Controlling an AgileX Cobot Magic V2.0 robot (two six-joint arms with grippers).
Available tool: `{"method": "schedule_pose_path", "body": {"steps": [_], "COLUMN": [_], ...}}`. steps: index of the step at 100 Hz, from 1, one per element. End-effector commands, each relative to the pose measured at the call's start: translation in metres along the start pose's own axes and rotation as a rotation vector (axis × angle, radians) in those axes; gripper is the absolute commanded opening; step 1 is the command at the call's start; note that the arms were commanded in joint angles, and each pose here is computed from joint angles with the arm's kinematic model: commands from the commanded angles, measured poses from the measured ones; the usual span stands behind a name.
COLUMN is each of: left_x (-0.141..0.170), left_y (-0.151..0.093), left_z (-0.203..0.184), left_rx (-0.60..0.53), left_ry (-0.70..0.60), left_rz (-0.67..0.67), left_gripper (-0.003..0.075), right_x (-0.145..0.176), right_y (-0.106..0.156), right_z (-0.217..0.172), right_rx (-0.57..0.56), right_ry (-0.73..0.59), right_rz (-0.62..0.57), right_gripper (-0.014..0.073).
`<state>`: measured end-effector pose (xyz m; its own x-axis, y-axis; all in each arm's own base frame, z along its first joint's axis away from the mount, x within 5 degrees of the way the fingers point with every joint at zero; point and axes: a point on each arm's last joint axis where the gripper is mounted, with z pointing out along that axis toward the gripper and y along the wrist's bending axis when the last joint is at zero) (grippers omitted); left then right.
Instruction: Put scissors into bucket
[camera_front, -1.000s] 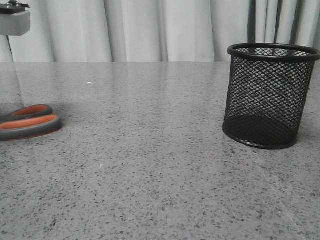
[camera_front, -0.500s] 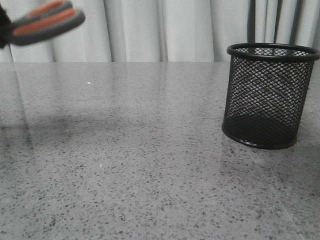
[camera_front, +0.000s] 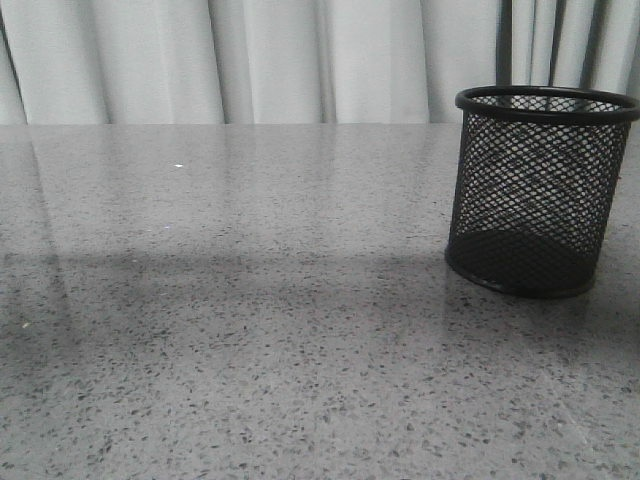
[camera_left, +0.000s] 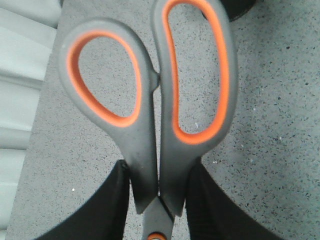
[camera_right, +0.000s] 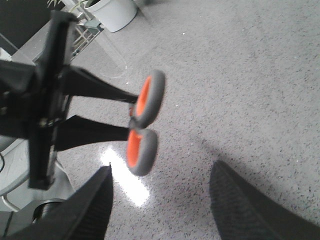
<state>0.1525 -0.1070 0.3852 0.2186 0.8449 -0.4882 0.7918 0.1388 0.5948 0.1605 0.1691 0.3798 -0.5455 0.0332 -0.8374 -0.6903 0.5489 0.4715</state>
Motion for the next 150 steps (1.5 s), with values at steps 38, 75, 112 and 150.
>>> {"method": "schedule_pose_path", "body": {"steps": [38,75,112,150], "left_x": [-0.018,-0.02,-0.022,-0.028], "left_y": [0.006,0.006,0.005,0.004], "left_z": [-0.018,-0.018,-0.019,-0.036], "left_rx": [-0.084,-0.082,-0.07,-0.116], "left_ry": [-0.167,-0.193,-0.216,-0.315], "left_rz": [-0.08,-0.102,-0.124,-0.171], "left_gripper": [-0.002,-0.002,-0.0013,0.0392], "right_x": [-0.031,-0.029,-0.028,-0.038], "right_y": [-0.001,-0.002,0.004,0.004], "right_z": [0.036,0.059,0.056,0.039], "right_rx": [-0.019,-0.082,-0.147,-0.111], "right_ry": [-0.025,0.047,0.067,0.007], "right_rz": [0.045,0.146,0.14,0.078], "right_gripper": [0.0481,0.0256,-0.0078,-0.0069]}}
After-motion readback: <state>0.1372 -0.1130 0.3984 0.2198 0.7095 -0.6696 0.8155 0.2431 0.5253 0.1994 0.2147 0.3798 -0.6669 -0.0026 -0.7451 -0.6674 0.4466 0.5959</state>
